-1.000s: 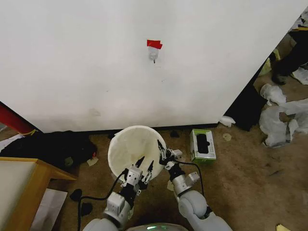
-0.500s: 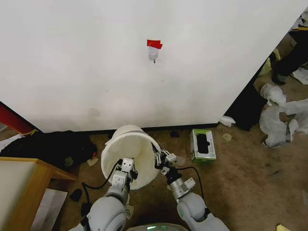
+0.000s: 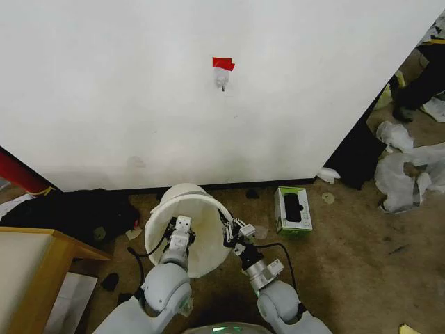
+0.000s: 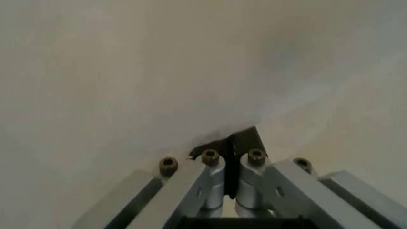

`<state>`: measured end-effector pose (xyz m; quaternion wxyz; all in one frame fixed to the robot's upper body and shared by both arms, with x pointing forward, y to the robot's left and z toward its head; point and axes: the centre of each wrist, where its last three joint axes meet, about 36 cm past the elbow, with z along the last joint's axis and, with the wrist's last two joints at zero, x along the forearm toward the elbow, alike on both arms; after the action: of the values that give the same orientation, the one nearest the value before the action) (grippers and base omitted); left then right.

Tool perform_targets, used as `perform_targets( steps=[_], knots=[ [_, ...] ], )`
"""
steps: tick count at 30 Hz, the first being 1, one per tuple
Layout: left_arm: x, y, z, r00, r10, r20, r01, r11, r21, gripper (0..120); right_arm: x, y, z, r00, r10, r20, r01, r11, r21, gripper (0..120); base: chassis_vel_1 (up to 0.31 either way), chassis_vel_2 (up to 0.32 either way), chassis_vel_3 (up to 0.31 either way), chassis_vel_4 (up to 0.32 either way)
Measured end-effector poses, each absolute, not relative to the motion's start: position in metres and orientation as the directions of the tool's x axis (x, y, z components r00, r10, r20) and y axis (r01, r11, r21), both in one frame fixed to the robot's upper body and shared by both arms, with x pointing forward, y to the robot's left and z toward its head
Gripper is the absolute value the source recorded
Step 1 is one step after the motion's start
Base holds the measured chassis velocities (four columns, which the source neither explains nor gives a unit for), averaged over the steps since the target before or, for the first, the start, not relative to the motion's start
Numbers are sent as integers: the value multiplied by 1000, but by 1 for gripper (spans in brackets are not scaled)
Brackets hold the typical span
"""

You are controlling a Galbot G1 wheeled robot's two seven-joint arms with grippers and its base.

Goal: Place the garbage bag over the trash bin.

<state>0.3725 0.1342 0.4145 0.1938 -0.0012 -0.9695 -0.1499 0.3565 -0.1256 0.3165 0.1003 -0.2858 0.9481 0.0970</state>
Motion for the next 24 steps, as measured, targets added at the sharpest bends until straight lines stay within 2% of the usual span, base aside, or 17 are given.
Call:
perform_targets(
  steps=[14, 24],
  knots=[
    [413, 125, 387, -929, -137, 344, -1, 930, 368, 0, 347, -128, 316, -790, -564, -240, -602, 786, 139, 1, 0, 0, 0, 0],
    [418, 133, 385, -915, -89, 393, 58, 936, 346, 0, 346, -133, 317, -741, -611, -280, -661, 737, 141, 1, 0, 0, 0, 0]
  ],
)
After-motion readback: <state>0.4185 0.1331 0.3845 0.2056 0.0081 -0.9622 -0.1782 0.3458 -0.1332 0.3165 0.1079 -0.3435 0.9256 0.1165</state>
